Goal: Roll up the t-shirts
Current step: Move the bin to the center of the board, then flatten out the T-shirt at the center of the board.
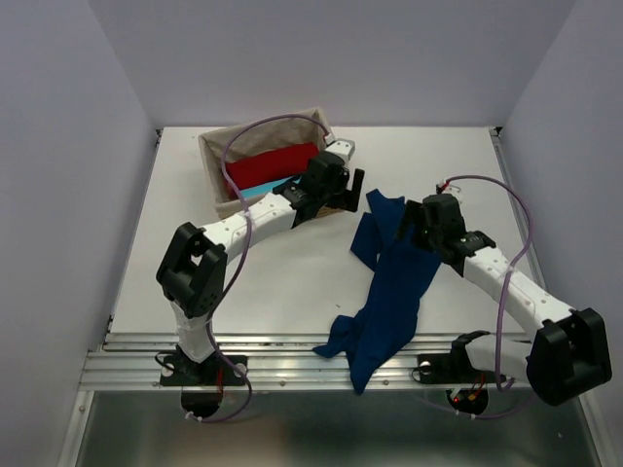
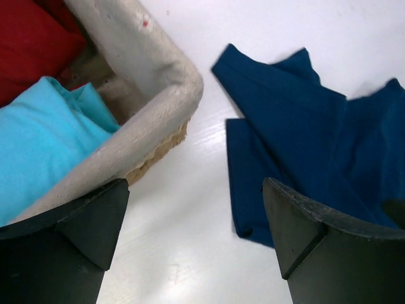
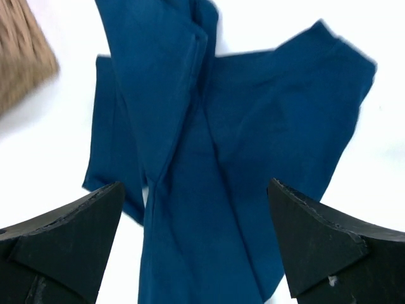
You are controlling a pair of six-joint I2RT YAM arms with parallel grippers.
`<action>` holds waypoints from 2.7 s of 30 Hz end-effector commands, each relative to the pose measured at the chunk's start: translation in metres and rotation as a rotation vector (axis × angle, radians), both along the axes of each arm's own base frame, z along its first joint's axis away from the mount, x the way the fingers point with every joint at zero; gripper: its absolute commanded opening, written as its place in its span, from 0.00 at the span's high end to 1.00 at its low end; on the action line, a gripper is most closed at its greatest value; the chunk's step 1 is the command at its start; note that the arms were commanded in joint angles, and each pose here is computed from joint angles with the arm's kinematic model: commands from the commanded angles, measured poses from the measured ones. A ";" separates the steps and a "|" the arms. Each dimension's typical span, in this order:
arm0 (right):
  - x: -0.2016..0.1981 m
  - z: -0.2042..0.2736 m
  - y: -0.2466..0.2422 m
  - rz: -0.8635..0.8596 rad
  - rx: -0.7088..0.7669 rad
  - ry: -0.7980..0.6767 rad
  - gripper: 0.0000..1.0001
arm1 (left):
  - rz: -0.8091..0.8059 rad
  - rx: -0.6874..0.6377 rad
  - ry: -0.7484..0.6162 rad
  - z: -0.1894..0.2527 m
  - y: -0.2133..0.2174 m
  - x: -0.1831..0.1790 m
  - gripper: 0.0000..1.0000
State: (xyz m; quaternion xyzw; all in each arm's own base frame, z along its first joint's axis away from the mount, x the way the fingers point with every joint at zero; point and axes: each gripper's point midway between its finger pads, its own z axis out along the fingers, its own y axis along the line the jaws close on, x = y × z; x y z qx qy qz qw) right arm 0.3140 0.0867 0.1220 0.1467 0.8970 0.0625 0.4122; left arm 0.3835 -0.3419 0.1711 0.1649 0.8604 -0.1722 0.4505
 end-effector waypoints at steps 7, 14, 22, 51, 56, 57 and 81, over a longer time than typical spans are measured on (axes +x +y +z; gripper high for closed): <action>-0.030 -0.042 0.039 0.079 0.088 0.153 0.00 | 0.148 -0.072 -0.078 0.030 0.043 0.096 0.01; 0.006 -0.049 0.043 0.029 0.046 0.131 0.09 | -0.036 -0.214 -0.063 0.079 0.006 0.056 0.01; 0.056 -0.040 0.052 -0.006 0.009 0.071 0.30 | -0.112 -0.235 0.013 0.078 -0.003 -0.022 0.01; 0.089 -0.057 0.019 -0.088 -0.025 0.090 0.61 | -0.138 -0.138 0.343 -0.049 -0.032 -0.169 0.03; 0.095 -0.048 0.015 -0.095 -0.029 0.068 0.97 | -0.247 -0.080 0.403 -0.075 -0.048 -0.200 0.04; 0.097 -0.044 0.016 -0.095 -0.028 0.059 0.99 | -0.261 -0.072 0.411 -0.078 -0.051 -0.204 0.04; 0.113 0.052 -0.032 -0.177 0.027 -0.123 0.99 | -0.344 0.031 0.472 -0.109 -0.071 -0.201 1.00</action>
